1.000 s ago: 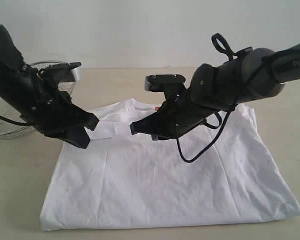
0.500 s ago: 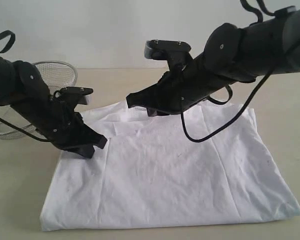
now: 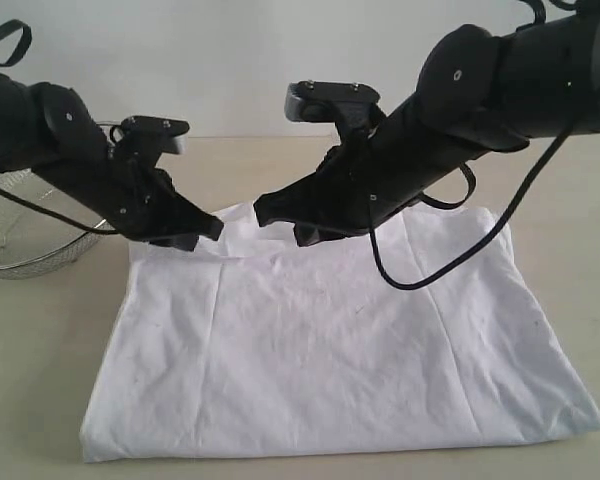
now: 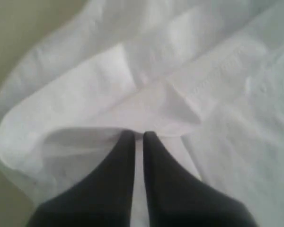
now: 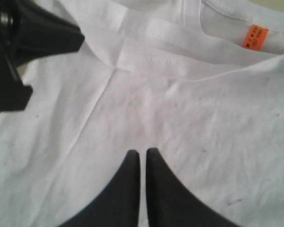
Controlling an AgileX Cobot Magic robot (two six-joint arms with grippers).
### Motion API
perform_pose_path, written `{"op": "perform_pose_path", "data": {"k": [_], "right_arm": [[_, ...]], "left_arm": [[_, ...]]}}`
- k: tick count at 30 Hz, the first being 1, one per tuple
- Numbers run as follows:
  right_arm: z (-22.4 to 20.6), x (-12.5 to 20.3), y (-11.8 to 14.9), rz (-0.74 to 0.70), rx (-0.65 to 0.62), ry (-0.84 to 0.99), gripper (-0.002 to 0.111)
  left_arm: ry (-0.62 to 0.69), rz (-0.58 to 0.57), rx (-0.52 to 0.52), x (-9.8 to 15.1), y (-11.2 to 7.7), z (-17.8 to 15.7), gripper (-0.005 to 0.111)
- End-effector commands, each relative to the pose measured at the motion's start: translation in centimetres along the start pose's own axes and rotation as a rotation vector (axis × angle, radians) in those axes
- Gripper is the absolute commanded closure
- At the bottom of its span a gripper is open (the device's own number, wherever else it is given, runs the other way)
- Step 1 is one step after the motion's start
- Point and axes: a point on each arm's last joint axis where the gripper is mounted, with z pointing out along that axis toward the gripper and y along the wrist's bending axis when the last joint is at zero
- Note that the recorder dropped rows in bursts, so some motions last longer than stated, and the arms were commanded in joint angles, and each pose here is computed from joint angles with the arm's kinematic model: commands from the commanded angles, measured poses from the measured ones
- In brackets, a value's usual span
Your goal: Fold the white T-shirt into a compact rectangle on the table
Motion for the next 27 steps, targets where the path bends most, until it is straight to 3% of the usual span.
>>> {"op": "perform_pose_path", "data": {"k": [1,7,11,14,17,20,24,27], "right_arm": [[-0.4,1.2,-0.2,0.001,0.011,0.006,0.108],[-0.6,4.7,-1.3,0.018,0.068,-0.005,0.108],[-0.7,5.9,-1.7,0.018,0.094,-0.017,0.108],[-0.8,5.7,-1.9,0.018,0.110,-0.057,0.108],[-0.9,5.4,-2.5,0.038,0.126,-0.082,0.108],[-2.0,4.7,-6.5,0.188,0.198,-0.130,0.108],[-3.6,4.9,-10.6,0.257,0.257,-0.118,0.108],[-3.9,4.9,-11.3,0.291,0.265,-0.120,0.108]], "left_arm": [[-0.034,-0.018,-0.063,-2.3,1.9,-1.1,0.100],[0.007,-0.051,-0.121,-3.8,4.6,-3.2,0.100],[0.072,-0.062,-0.096,-3.8,4.3,-4.4,0.100],[0.112,-0.014,0.056,-3.8,1.1,-5.2,0.101],[0.114,0.029,0.087,-3.8,-0.9,-4.1,0.102],[0.139,0.057,0.116,-3.5,-3.0,-2.0,0.102],[0.081,0.031,0.130,-3.7,-4.2,0.1,0.102],[0.078,-0.008,0.173,-3.4,-4.5,1.7,0.102]]}}
